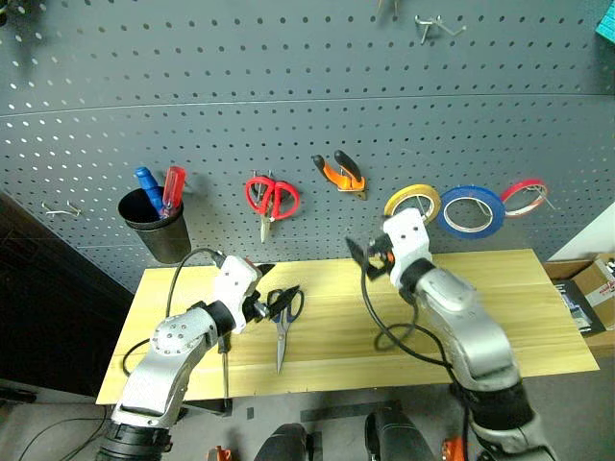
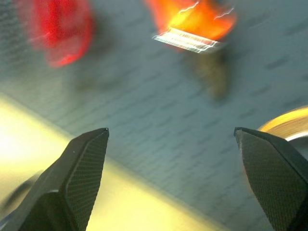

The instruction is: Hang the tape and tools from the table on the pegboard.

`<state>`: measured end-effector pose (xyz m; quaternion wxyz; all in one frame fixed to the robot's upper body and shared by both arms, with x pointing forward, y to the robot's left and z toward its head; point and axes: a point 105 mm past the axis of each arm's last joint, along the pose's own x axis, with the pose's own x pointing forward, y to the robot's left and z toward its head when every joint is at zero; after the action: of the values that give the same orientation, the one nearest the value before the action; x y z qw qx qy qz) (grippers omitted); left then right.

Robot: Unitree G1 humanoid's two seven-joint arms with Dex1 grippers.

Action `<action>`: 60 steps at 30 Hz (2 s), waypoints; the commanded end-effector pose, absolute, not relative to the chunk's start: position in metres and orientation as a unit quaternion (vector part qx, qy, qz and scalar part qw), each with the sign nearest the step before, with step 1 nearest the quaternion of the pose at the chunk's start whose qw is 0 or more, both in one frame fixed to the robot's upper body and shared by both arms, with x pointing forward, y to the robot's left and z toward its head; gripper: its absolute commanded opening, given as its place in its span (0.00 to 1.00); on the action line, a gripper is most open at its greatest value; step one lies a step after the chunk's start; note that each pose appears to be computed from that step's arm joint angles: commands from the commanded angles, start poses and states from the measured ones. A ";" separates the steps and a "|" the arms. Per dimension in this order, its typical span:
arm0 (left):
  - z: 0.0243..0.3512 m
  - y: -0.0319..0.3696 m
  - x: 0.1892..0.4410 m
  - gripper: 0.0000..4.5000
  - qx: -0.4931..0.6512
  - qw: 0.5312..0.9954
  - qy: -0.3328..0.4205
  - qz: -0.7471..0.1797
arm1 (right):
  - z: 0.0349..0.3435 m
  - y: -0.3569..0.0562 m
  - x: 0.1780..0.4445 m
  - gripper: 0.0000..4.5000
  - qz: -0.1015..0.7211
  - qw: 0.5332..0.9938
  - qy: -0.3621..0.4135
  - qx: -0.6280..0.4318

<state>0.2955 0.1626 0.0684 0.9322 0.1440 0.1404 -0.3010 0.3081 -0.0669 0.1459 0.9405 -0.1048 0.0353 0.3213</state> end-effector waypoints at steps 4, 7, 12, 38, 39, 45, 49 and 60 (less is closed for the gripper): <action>0.032 0.185 0.286 0.82 0.168 0.924 0.266 -0.220 | 0.129 -0.050 0.253 1.00 0.461 0.874 0.134 -0.075; 0.020 0.190 0.283 0.82 0.176 0.918 0.295 -0.198 | 0.126 -0.051 0.251 1.00 0.462 0.870 0.148 -0.083; 0.001 0.192 0.285 0.82 0.173 0.910 0.337 -0.166 | 0.127 -0.050 0.255 1.00 0.458 0.872 0.145 -0.094; -0.035 0.151 0.293 0.82 0.098 0.891 0.419 -0.144 | 0.129 -0.055 0.247 1.00 0.469 0.862 0.142 -0.128; -0.035 0.151 0.294 0.78 0.096 0.893 0.417 -0.142 | 0.129 -0.055 0.246 1.00 0.470 0.862 0.142 -0.127; -0.030 0.154 0.299 0.44 0.112 0.901 0.392 -0.145 | 0.129 -0.057 0.245 1.00 0.469 0.863 0.144 -0.124; -0.034 0.164 0.298 0.17 0.122 0.900 0.391 -0.148 | 0.129 -0.059 0.244 1.00 0.467 0.864 0.146 -0.122; -0.021 0.200 0.300 0.01 0.153 0.924 0.314 -0.156 | 0.136 -0.065 0.247 1.00 0.438 0.881 0.089 -0.156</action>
<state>0.2963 0.1942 -0.0310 0.9157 0.1345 0.3453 -0.1552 0.2495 -0.0688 0.1201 0.8791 -0.1392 0.1378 0.4346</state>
